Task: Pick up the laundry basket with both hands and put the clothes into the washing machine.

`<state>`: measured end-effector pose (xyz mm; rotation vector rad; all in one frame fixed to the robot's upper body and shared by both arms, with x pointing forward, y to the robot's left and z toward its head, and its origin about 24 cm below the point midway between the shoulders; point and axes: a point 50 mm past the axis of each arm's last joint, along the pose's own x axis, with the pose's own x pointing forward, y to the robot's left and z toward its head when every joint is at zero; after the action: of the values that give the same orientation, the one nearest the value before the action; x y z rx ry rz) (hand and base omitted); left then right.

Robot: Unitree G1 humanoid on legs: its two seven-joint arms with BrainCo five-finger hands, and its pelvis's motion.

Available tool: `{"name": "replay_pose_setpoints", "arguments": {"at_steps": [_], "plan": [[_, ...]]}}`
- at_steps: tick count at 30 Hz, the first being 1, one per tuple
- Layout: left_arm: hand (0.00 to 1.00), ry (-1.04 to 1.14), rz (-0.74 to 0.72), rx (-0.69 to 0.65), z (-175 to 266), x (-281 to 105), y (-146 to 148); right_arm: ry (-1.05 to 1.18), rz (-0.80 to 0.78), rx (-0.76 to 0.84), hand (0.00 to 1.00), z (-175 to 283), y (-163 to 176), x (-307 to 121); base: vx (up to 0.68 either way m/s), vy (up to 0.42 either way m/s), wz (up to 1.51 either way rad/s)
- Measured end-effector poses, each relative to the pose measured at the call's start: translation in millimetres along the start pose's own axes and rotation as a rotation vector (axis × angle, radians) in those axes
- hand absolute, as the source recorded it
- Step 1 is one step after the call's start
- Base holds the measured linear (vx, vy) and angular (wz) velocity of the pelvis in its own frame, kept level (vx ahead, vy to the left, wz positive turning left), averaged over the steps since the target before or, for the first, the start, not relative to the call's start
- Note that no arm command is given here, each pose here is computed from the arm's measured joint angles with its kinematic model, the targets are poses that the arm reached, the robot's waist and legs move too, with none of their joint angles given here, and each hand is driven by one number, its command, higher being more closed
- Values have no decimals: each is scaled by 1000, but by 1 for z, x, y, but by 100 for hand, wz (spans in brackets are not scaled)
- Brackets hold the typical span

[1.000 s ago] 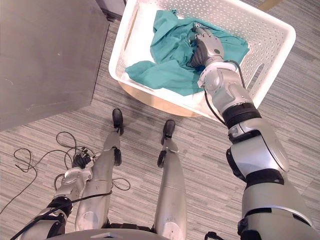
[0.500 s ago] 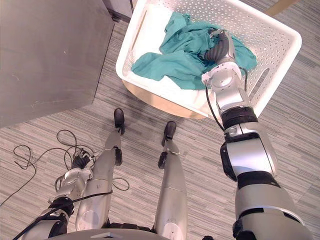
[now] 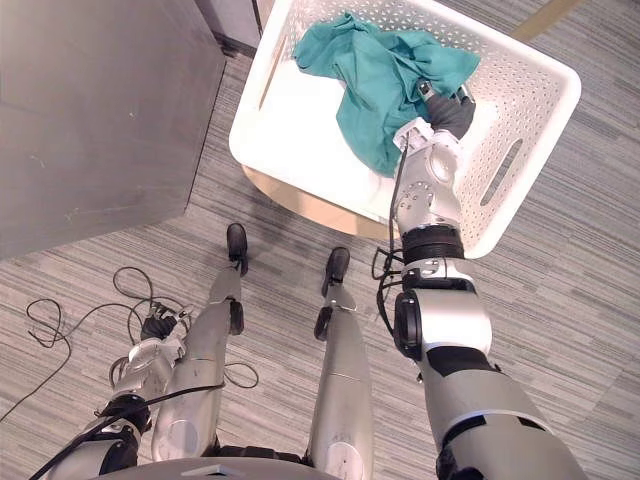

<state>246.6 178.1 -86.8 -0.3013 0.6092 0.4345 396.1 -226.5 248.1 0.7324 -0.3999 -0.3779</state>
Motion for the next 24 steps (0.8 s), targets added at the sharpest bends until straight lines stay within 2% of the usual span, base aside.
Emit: {"name": "replay_pose_setpoints", "arguments": {"at_steps": [8, 12, 19, 24], "plan": [[0, 32, -6, -7, -7, -3, -7, -73, 149, 304, 100, 6, 40, -35, -5, -50, 2], [0, 66, -12, 4, -15, -5, -9, -115, 182, 406, 100, 9, 41, -52, 9, -59, 15], [0, 134, 4, 81, -40, -14, 4, -102, 170, 455, 100, -6, 21, -79, 27, -52, 13], [0, 243, 36, 174, -74, -28, 22, -50, 57, 441, 100, -29, -22, -103, 126, -44, 8]]}}
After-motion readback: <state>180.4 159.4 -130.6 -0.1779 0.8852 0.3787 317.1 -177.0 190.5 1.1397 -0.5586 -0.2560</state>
